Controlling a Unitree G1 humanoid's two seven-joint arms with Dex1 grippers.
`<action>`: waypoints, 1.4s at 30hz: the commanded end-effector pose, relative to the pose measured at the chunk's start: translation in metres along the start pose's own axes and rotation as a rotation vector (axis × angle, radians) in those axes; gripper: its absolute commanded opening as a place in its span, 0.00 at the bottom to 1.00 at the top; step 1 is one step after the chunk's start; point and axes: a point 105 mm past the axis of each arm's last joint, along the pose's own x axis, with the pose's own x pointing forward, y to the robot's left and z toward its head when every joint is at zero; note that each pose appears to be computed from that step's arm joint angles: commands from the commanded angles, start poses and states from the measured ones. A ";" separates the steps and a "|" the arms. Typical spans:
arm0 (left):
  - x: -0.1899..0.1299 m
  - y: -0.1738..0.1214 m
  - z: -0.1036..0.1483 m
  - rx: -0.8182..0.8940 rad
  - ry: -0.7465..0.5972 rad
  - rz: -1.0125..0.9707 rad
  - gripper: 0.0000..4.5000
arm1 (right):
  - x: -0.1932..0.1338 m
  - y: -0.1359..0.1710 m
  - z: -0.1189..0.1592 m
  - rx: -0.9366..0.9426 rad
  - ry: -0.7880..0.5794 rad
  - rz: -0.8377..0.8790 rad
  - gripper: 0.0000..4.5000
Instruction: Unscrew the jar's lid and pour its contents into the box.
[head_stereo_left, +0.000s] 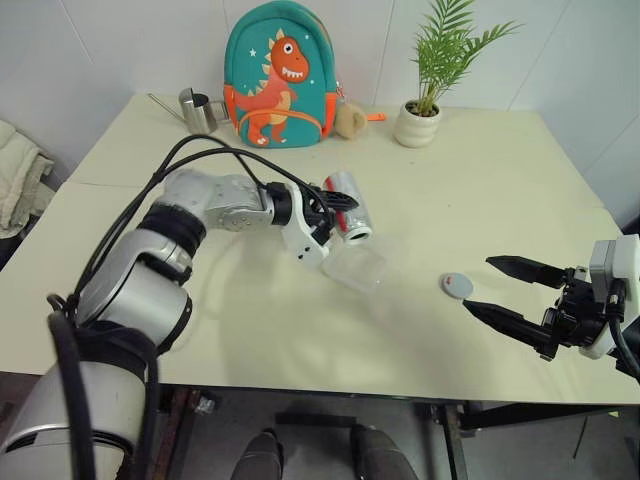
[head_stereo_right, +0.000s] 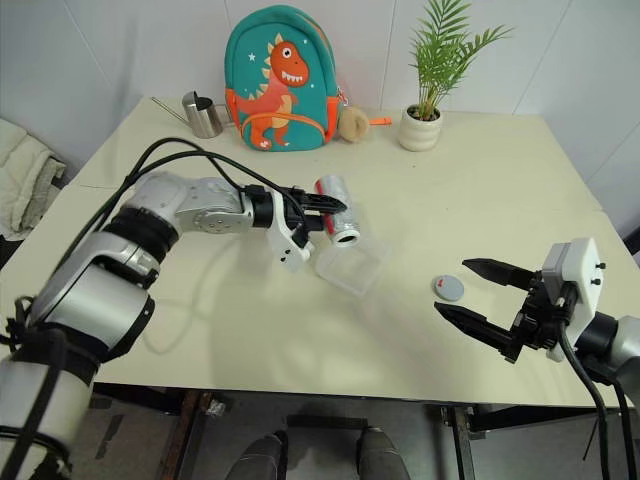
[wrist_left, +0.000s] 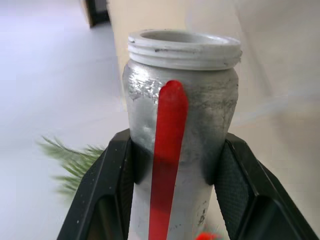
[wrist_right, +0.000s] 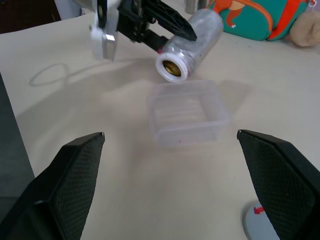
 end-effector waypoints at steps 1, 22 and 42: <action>0.011 0.037 -0.016 0.283 0.044 0.174 0.41 | -0.006 0.016 0.015 -0.014 -0.055 0.050 0.99; 0.020 0.053 0.001 0.735 -0.083 0.354 0.41 | -0.014 0.006 0.018 -0.044 -0.052 -0.016 0.99; -0.048 -0.043 -0.073 -1.539 0.480 0.595 0.41 | -0.012 -0.016 0.045 -0.089 -0.162 0.106 0.99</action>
